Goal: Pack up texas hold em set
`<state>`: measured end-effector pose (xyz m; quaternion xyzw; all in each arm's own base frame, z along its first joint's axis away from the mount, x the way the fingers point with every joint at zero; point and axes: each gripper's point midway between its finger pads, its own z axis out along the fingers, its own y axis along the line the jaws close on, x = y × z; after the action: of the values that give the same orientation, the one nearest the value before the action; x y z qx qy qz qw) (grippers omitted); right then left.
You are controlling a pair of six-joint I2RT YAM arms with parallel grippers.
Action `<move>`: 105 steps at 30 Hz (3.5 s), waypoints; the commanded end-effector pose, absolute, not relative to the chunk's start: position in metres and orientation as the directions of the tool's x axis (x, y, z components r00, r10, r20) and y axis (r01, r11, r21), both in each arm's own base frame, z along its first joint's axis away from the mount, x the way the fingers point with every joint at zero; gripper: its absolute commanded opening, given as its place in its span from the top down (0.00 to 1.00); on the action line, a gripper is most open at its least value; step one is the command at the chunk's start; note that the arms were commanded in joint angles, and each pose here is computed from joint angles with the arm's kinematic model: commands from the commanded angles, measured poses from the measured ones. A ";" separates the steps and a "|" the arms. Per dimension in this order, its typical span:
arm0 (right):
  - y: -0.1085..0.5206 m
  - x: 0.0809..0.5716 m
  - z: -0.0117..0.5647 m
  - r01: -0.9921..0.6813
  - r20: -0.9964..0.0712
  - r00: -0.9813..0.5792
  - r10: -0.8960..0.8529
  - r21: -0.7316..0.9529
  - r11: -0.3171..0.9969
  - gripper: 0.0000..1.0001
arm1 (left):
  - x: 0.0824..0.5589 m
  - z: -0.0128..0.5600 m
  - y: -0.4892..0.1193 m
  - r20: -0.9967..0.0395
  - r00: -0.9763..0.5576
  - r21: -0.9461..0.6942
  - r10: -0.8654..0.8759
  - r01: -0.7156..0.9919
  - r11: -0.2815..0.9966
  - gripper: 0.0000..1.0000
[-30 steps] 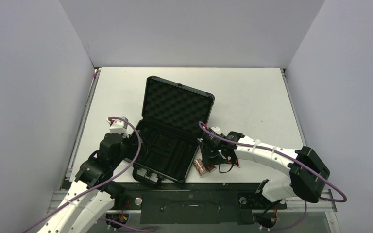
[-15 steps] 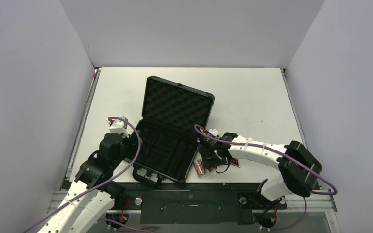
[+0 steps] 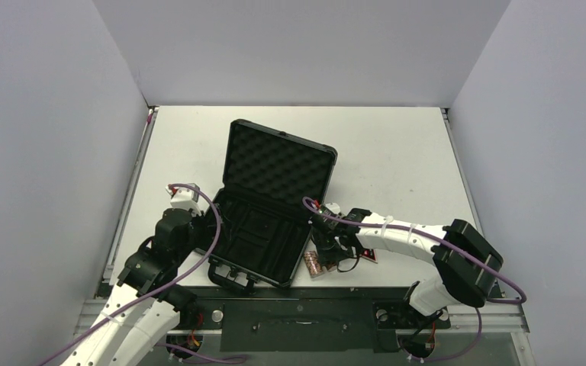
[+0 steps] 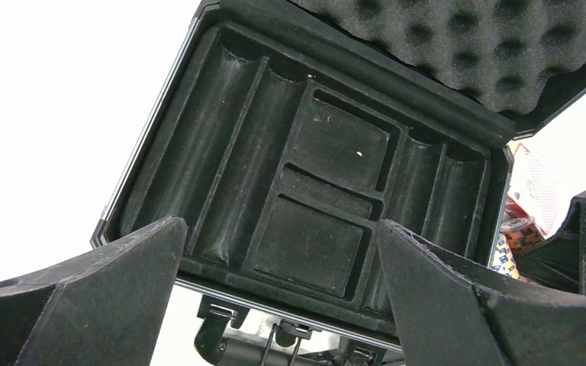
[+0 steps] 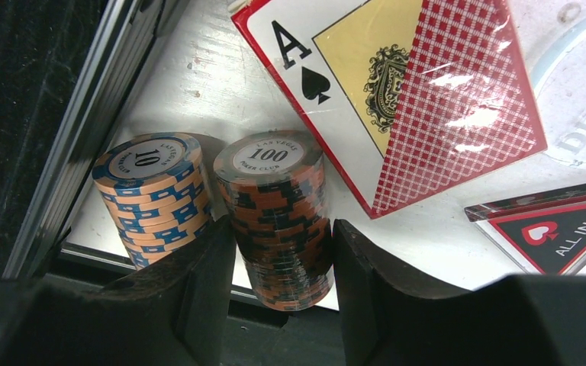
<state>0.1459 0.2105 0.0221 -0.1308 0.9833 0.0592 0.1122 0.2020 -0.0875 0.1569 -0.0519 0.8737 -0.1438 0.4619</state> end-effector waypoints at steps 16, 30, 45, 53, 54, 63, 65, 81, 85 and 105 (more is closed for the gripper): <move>0.175 0.119 0.017 -0.078 -0.202 -0.977 -0.065 0.055 0.995 0.82 | 0.208 0.178 -0.086 -0.816 -0.520 -0.326 -0.254 0.049 0.944 0.04; 0.181 0.134 0.036 -0.189 -0.233 -0.956 -0.180 0.019 0.982 0.32 | 0.208 0.178 -0.087 -0.817 -0.520 -0.327 -0.250 0.059 0.943 0.04; 0.191 0.138 0.047 -0.424 -0.185 -0.884 -0.429 -0.067 0.903 0.46 | 0.209 0.179 -0.085 -0.817 -0.516 -0.329 -0.257 0.051 0.943 0.04; 0.194 0.134 0.037 -0.464 -0.165 -0.865 -0.475 -0.100 0.880 0.53 | 0.209 0.180 -0.085 -0.821 -0.511 -0.329 -0.257 0.054 0.943 0.04; 0.195 0.135 0.035 -0.469 -0.161 -0.862 -0.480 -0.104 0.877 0.54 | 0.209 0.180 -0.085 -0.819 -0.512 -0.330 -0.258 0.054 0.942 0.04; 0.194 0.138 0.032 -0.483 -0.163 -0.851 -0.499 -0.130 0.866 0.68 | 0.209 0.180 -0.083 -0.821 -0.507 -0.330 -0.263 0.045 0.943 0.04; 0.194 0.137 0.035 -0.483 -0.164 -0.851 -0.498 -0.128 0.866 0.76 | 0.210 0.181 -0.083 -0.821 -0.506 -0.330 -0.264 0.045 0.943 0.04; 0.203 0.158 0.128 -0.411 -0.327 -0.838 -0.436 -0.147 0.900 1.00 | 0.210 0.183 -0.079 -0.826 -0.489 -0.336 -0.279 0.029 0.942 0.04; 0.219 0.169 0.160 -0.372 -0.400 -0.835 -0.378 -0.096 0.923 1.00 | 0.210 0.184 -0.076 -0.833 -0.471 -0.337 -0.290 0.016 0.941 0.04; 0.312 0.189 0.191 -0.272 -0.478 -0.863 -0.164 0.166 0.948 1.00 | 0.206 0.195 -0.079 -0.788 -0.506 -0.393 -0.351 -0.026 0.919 0.04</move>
<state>0.1782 0.2804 0.1650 -0.1419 0.9679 0.0591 0.1989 0.2037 -0.0819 0.1718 -0.0878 0.8679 -0.1560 0.4634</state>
